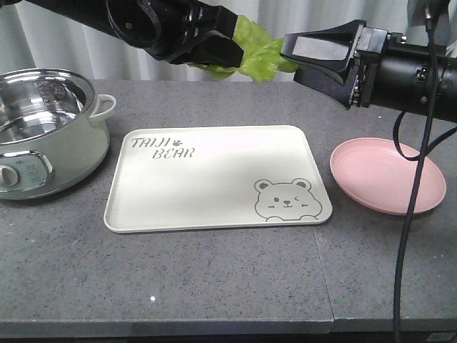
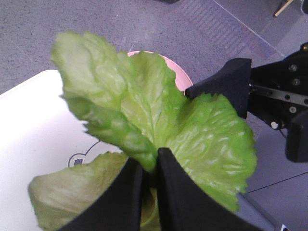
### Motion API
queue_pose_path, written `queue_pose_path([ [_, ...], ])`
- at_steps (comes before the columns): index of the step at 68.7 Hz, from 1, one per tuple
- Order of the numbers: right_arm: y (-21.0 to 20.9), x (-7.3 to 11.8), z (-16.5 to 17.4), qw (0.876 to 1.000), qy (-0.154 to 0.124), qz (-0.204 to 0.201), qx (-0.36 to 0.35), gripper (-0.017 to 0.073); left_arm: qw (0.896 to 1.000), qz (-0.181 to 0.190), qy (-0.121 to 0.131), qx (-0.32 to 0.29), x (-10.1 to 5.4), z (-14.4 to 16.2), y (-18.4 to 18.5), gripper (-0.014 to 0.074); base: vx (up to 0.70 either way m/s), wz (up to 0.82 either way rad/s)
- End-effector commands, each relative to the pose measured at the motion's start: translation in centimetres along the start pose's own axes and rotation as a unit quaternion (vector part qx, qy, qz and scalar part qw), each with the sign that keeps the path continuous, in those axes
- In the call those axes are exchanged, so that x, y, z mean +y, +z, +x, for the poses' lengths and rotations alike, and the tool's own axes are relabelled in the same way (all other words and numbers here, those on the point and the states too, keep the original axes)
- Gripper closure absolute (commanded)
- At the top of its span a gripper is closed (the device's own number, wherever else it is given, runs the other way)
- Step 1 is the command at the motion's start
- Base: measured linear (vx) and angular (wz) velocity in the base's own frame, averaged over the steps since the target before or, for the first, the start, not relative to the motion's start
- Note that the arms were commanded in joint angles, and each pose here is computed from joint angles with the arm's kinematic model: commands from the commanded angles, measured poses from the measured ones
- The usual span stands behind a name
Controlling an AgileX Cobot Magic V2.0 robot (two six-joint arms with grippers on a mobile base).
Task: Transfer vegetables to tray and serve
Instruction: 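Bring the right gripper to the held lettuce and grasp it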
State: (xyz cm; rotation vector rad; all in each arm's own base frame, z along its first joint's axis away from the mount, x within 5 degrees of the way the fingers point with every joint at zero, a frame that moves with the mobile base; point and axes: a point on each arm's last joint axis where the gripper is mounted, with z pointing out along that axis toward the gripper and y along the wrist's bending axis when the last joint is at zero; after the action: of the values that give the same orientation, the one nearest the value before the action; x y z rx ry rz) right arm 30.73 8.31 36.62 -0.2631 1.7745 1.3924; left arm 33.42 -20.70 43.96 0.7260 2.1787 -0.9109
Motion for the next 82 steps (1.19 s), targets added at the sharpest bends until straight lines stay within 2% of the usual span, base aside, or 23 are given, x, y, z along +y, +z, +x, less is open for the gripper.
queue_pose_path([
  [1,-0.5,2.3,-1.7,0.998,-0.006,-0.038,-0.053,-0.0022,0.998,0.023,0.015,-0.061,-2.4,-1.3,-2.3,0.0602,0.0,0.0],
  [27,-0.5,1.9,-1.9,0.998,0.025,-0.02,-0.063,-0.0022,0.996,0.017,0.019,-0.089,-2.6,-1.8,-2.2,0.0602,0.0,0.0],
  [58,-0.5,1.8,-1.9,0.997,0.034,-0.016,-0.065,-0.0022,0.996,0.028,0.013,-0.089,-2.8,-1.8,-2.2,0.0602,0.0,0.0],
  [66,-0.5,1.8,-1.9,0.997,0.033,-0.016,-0.065,-0.0022,0.996,0.044,0.011,-0.077,-3.3,-1.6,-2.0,0.0602,0.0,0.0],
  [82,-0.5,1.8,-1.9,0.997,0.032,-0.016,-0.065,-0.0022,0.996,0.059,0.025,-0.061,-4.7,-1.1,-1.0,0.0602,0.0,0.0],
])
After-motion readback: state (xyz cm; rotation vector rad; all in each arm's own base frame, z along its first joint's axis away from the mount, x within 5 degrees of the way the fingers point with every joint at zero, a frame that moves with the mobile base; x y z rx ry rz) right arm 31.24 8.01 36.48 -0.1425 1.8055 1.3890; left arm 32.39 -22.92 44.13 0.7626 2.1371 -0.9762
